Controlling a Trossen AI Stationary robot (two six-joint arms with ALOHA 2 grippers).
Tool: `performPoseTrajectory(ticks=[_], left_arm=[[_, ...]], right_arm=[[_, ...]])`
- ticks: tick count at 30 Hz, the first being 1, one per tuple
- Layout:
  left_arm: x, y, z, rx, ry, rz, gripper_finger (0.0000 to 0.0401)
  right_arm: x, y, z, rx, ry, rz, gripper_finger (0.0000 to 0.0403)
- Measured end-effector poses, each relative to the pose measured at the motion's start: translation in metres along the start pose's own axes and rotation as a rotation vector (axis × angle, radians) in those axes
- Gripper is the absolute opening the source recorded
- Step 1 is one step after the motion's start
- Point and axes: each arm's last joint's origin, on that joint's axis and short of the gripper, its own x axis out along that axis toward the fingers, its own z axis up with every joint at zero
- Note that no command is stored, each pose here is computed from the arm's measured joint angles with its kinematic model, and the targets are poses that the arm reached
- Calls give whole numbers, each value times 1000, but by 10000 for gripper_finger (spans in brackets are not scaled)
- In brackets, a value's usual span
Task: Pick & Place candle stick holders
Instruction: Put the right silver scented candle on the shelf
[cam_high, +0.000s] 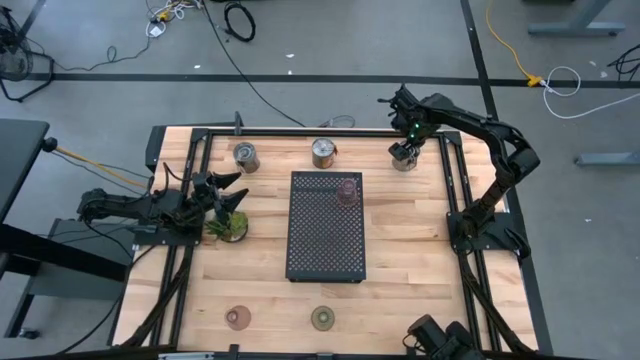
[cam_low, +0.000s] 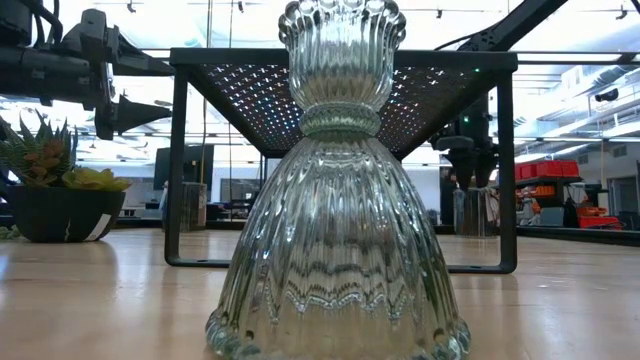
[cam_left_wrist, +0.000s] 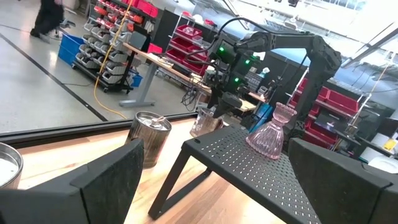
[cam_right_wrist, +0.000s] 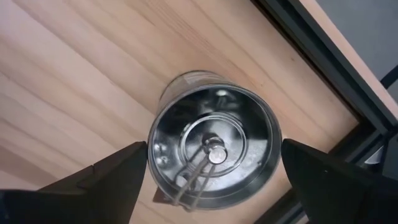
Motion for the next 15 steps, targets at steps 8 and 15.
performPoseTrajectory(ticks=[8,15], left_arm=[[0,0,0,-1,0,0,399],[0,0,0,-1,0,0,399]], right_arm=[[0,0,1,0,-14,-1,371],[8,1,-2,-17,-29,-12,371]])
